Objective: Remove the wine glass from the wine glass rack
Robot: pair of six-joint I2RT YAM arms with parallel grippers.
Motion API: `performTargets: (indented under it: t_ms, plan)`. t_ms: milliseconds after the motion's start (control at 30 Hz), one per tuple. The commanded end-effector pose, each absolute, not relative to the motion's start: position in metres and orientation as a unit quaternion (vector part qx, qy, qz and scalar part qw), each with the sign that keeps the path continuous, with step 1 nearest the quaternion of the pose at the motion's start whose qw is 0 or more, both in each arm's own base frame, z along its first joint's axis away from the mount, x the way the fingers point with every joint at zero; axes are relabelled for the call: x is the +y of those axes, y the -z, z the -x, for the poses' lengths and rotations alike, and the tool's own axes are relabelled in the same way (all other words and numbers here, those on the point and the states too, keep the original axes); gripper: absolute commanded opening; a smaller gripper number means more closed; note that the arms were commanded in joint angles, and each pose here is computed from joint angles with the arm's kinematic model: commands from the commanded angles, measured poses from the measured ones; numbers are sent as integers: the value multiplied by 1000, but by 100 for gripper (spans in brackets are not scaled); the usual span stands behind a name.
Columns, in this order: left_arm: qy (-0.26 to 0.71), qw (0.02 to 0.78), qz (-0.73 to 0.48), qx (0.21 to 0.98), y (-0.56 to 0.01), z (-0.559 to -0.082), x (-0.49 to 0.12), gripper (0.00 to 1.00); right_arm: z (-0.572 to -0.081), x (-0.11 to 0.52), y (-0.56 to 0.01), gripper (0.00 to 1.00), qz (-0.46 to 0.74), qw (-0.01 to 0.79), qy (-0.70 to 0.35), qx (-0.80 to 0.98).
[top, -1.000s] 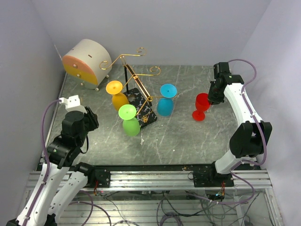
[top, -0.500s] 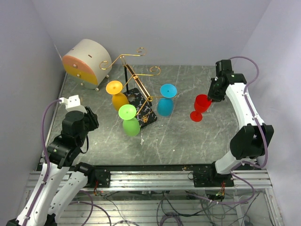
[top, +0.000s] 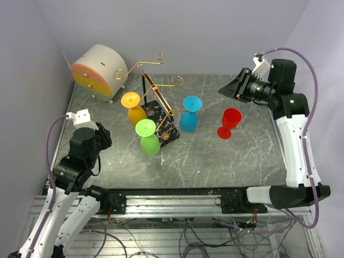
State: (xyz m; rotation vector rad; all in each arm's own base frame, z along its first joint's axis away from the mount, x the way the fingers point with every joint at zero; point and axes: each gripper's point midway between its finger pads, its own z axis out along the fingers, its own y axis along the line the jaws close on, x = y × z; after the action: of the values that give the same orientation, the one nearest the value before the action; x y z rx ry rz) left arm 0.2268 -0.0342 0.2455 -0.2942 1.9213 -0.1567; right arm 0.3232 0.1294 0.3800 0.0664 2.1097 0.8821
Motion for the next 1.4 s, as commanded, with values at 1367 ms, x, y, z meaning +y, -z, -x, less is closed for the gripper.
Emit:
performTargets:
  t_ms: [1367]
  plan:
    - [58,571,137,807,-249,-231,-29,44,-329,208,-315,33,8,337,-371,865]
